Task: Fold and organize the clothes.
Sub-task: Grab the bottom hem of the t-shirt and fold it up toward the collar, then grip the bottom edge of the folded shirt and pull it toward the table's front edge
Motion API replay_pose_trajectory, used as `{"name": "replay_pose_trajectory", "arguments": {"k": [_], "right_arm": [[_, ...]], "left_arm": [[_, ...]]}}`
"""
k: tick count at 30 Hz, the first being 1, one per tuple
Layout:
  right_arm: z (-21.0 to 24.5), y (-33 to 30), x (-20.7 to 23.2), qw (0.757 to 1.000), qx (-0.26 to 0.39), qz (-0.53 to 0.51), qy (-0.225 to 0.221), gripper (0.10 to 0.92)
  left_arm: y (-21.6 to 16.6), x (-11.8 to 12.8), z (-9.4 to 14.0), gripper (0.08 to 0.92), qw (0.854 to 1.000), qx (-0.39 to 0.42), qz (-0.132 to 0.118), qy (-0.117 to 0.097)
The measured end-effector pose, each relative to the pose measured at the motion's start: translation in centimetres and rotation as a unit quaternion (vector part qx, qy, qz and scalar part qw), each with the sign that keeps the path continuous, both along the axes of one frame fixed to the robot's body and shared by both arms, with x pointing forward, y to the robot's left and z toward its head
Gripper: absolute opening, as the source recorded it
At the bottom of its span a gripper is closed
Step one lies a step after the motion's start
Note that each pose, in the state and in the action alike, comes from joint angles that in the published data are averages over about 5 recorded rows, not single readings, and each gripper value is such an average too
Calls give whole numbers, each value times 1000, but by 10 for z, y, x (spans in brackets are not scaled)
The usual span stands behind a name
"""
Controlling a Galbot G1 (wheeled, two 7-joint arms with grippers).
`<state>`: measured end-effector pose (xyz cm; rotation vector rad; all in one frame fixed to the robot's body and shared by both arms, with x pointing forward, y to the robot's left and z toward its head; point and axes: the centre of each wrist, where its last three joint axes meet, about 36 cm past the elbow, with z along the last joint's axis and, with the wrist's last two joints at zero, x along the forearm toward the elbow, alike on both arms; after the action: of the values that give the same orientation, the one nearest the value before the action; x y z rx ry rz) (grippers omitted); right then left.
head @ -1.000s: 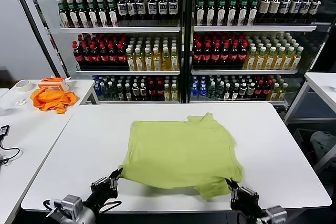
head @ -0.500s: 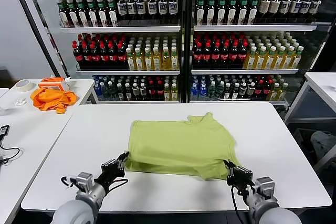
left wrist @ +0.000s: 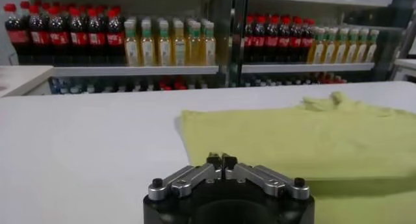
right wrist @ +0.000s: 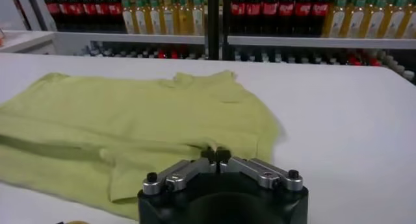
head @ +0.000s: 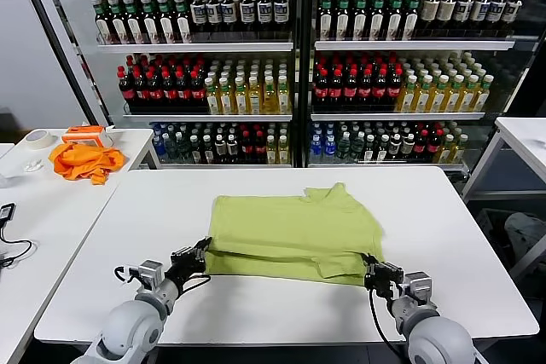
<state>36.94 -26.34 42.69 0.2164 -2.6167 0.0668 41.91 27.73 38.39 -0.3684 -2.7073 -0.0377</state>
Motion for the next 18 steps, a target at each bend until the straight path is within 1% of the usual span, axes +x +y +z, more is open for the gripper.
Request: {"name": "replay_pose_trajectory", "arguments": {"k": [5,10,15,18], "right_arm": [[2,-5,1,1000,-4,-4,3,378],[9,-13,-6,1000,-7,-9,1,516],[13,-22,-19,1000,-9,-20,4,664],[9,-25,-28,1000,-10,-26,12,750]], "left_arm": [[8,8,-6,328,1000,17,8,5],[16,9,-6,475,1000,25,14,5],[20,1,2,622,1000,18,15,3],[14,-8,6,709,1000,11,9,11]]}}
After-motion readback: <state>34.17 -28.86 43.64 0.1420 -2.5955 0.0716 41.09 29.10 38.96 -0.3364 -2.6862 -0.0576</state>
